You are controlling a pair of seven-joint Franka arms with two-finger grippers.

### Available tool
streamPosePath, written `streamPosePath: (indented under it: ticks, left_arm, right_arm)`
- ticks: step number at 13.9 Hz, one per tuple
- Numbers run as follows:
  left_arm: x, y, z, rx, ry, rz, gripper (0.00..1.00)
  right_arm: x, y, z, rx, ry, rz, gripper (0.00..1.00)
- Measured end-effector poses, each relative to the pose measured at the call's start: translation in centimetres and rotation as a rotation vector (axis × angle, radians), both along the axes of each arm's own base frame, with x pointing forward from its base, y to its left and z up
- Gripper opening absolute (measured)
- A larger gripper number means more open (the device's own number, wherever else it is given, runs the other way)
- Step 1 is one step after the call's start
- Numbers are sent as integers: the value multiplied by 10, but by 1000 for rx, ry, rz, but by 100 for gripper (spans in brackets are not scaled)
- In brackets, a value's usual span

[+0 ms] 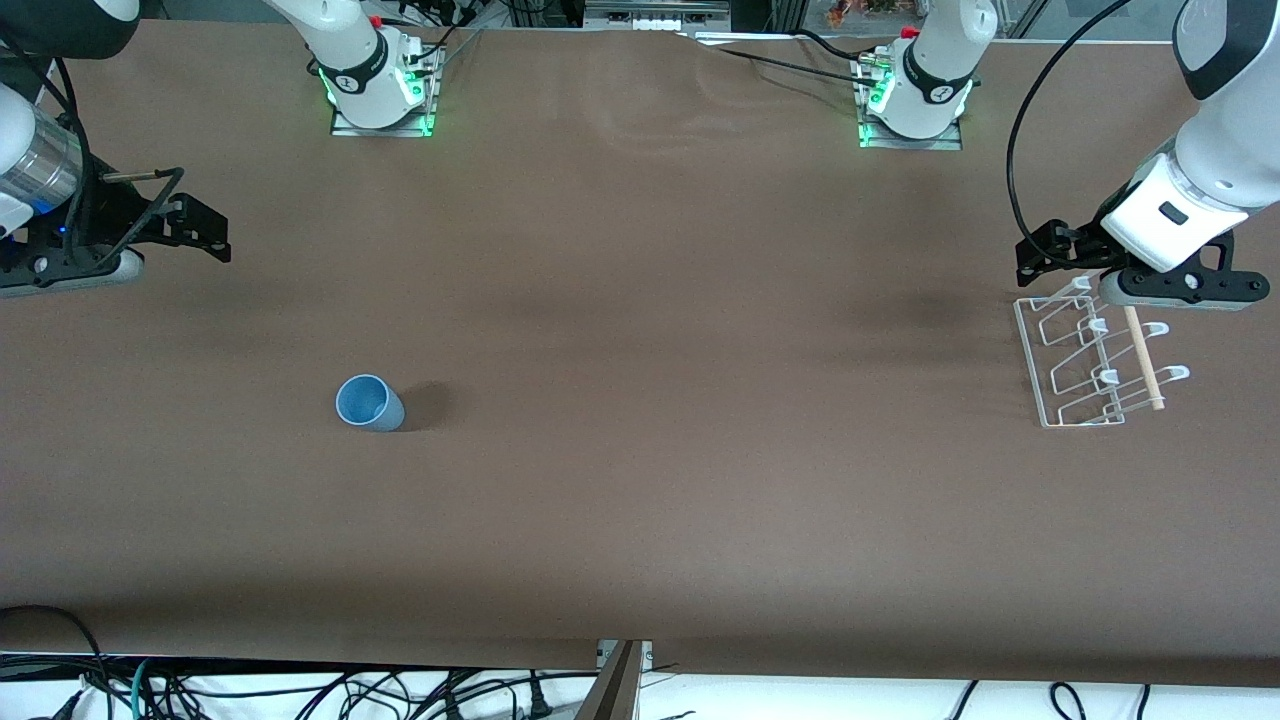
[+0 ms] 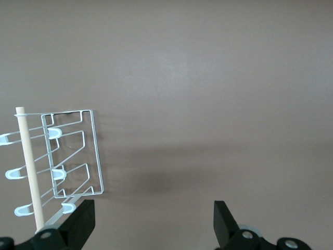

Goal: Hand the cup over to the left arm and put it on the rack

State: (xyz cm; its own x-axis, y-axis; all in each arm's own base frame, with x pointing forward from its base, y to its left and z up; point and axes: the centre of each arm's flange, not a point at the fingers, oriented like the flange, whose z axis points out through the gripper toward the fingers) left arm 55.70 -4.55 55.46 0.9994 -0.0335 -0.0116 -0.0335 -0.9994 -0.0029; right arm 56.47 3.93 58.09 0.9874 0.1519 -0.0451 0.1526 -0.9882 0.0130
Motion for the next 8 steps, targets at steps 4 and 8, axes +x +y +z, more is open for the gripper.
streamPosePath:
  ticks: [4,8]
  left_arm:
    - [0,-1,0,0,2,-2,100]
    - [-1,-1,0,0,3,-3,100]
  right_arm:
    - [0,0,0,0,0,-1,100]
    - [0,0,0,0,-1,-1,100]
